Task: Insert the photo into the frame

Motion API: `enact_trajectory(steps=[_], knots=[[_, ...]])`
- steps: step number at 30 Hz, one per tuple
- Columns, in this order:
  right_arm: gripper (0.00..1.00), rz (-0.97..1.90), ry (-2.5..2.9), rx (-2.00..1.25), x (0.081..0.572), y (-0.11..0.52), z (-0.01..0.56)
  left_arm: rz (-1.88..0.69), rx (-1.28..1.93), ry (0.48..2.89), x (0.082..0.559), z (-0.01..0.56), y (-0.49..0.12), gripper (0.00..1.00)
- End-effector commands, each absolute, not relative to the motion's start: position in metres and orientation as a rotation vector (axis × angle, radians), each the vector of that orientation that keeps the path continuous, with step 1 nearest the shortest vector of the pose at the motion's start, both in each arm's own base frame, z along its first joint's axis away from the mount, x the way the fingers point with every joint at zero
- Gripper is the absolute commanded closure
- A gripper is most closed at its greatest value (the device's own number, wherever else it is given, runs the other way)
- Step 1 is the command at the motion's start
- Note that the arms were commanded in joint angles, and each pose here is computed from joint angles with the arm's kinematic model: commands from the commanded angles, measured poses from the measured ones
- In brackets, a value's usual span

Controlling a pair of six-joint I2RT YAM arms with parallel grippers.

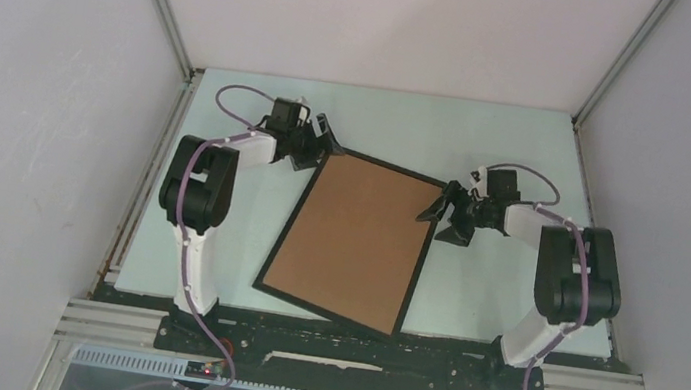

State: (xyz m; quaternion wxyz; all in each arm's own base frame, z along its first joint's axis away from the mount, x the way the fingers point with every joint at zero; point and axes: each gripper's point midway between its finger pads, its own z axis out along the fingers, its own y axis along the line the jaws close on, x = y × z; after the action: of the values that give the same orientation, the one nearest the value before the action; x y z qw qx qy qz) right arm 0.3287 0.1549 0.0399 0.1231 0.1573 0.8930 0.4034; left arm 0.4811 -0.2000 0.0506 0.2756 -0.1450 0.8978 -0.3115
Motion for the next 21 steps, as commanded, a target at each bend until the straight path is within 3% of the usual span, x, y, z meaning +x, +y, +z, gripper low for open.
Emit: enact_trajectory(steps=[1, 3, 5, 9, 13, 17, 19, 21], knots=[[0.12, 0.592, 2.694, 0.329, 0.315, 0.107, 0.049, -0.891, -0.264, 2.410, 0.457, 0.077, -0.214, 0.08], [0.02, 0.404, 2.675, 0.327, 0.313, 0.088, 0.062, -0.837, -0.250, 2.397, 0.457, 0.084, -0.205, 0.08], [0.00, 0.417, 2.651, 0.402, 0.312, 0.083, 0.068, -0.800, -0.248, 2.401, 0.454, 0.087, -0.195, 0.08], [0.01, 0.994, 2.558, 0.613, 0.327, 0.090, 0.081, -0.813, -0.307, 2.426, 0.446, 0.079, -0.180, 0.16], [0.22, 0.859, 2.611, 0.602, 0.350, 0.081, 0.068, -0.819, -0.300, 2.510, 0.436, 0.068, -0.174, 0.28], [0.52, 0.956, 2.569, 0.641, 0.370, 0.083, 0.064, -0.747, -0.311, 2.581, 0.425, 0.054, -0.165, 0.37], [0.60, 0.985, 2.586, 0.632, 0.375, 0.089, 0.060, -0.755, -0.326, 2.608, 0.420, 0.048, -0.167, 0.41], [0.62, 1.016, 2.608, 0.623, 0.377, 0.097, 0.053, -0.743, -0.349, 2.634, 0.414, 0.040, -0.165, 0.41]])
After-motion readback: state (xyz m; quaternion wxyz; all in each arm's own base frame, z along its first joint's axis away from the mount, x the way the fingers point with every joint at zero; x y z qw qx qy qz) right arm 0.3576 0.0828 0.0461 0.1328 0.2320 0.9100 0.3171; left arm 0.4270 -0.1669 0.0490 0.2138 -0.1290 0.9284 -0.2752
